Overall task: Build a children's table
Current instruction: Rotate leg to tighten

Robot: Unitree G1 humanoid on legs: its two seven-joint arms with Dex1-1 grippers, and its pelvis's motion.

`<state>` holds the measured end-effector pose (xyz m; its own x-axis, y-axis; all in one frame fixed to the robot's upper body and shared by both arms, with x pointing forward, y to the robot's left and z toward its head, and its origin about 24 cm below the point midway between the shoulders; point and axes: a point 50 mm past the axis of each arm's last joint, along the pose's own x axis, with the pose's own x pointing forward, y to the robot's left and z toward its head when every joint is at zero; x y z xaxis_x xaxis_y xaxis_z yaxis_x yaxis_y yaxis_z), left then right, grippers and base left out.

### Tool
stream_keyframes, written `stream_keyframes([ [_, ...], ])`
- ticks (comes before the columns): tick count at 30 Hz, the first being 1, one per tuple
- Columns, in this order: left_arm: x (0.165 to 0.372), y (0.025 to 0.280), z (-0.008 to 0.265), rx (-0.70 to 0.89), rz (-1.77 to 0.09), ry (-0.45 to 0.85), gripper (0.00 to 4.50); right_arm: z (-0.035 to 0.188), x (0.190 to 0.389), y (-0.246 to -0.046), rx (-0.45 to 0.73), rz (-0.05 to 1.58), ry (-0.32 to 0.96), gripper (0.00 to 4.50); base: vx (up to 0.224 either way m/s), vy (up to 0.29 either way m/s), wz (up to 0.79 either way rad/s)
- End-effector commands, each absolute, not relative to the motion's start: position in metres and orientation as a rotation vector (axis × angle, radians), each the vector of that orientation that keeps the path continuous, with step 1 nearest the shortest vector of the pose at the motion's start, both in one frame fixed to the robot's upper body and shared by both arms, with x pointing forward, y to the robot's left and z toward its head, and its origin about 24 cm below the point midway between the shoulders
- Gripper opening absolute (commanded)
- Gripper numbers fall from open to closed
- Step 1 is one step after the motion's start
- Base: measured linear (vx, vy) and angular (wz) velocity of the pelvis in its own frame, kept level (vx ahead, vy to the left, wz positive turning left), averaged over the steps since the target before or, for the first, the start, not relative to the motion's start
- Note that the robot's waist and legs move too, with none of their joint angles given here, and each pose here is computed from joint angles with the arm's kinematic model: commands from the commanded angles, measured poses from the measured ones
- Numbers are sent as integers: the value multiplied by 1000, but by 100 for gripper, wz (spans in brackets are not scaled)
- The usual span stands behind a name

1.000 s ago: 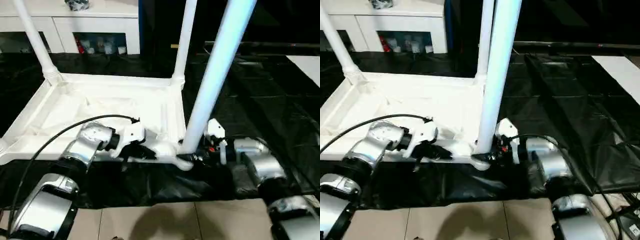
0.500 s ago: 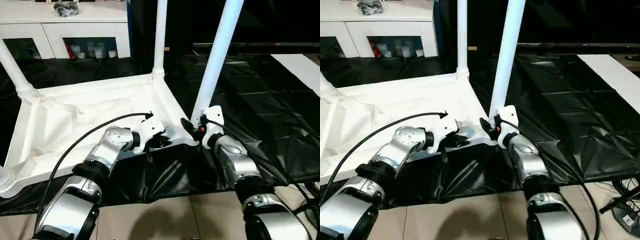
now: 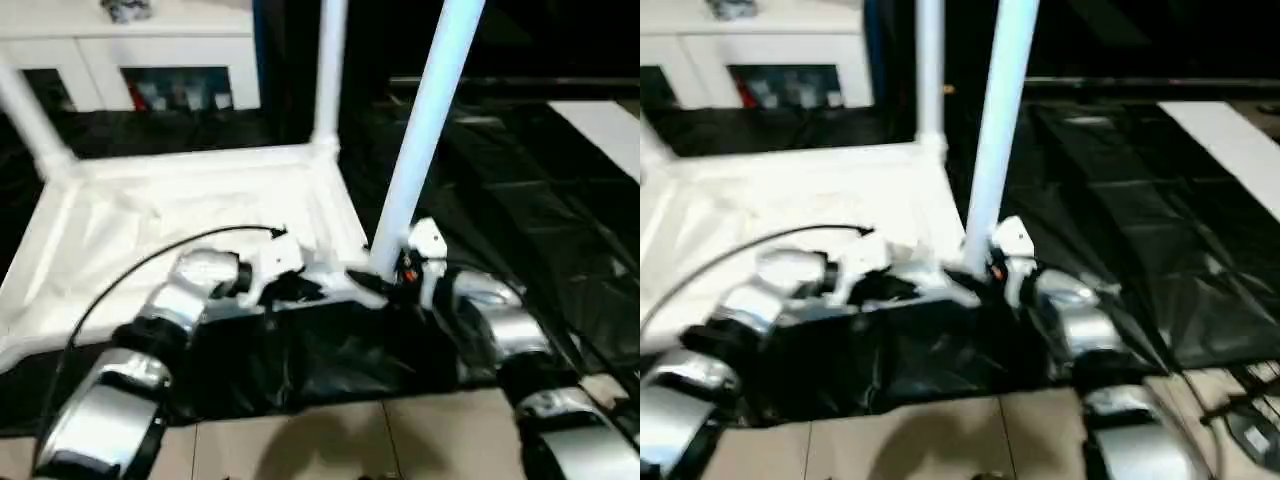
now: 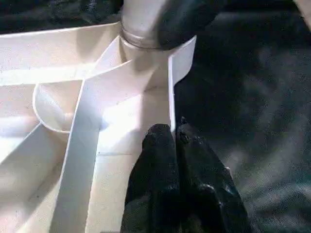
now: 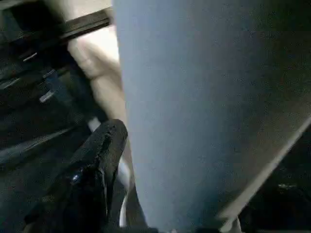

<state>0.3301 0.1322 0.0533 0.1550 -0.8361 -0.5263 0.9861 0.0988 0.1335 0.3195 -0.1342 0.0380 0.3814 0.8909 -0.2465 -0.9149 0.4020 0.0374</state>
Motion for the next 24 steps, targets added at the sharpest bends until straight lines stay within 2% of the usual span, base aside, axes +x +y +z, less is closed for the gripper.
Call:
stream_keyframes([
  [1, 332, 132, 59, 529, -1433, 357, 0, 23, 300, -122, -118, 1399, 369, 314, 0, 0, 0],
  [6, 333, 138, 62, 531, -1443, 368, 0, 23, 298, -124, -144, 1455, 400, 300, 0, 0, 0],
  [7, 333, 138, 62, 531, -1443, 368, 0, 23, 298, -124, -144, 1455, 400, 274, 0, 0, 0],
  [10, 334, 141, 63, 535, -1445, 375, 0, 23, 298, -122, -136, 1468, 403, 256, 0, 0, 0],
  [12, 334, 142, 64, 538, -1449, 380, 0, 23, 298, -120, -123, 1477, 404, 228, 0, 0, 0],
  [18, 334, 141, 62, 528, -1434, 379, 0, 21, 295, -119, -75, 1460, 411, 208, 0, 0, 0],
  [23, 336, 118, 48, 517, -1292, 365, 0, 7, 308, -114, -11, 1079, 362, 202, 0, 0, 0],
  [24, 336, 118, 48, 517, -1292, 365, 0, 7, 308, -114, -11, 1079, 362, 201, 0, 0, 0],
])
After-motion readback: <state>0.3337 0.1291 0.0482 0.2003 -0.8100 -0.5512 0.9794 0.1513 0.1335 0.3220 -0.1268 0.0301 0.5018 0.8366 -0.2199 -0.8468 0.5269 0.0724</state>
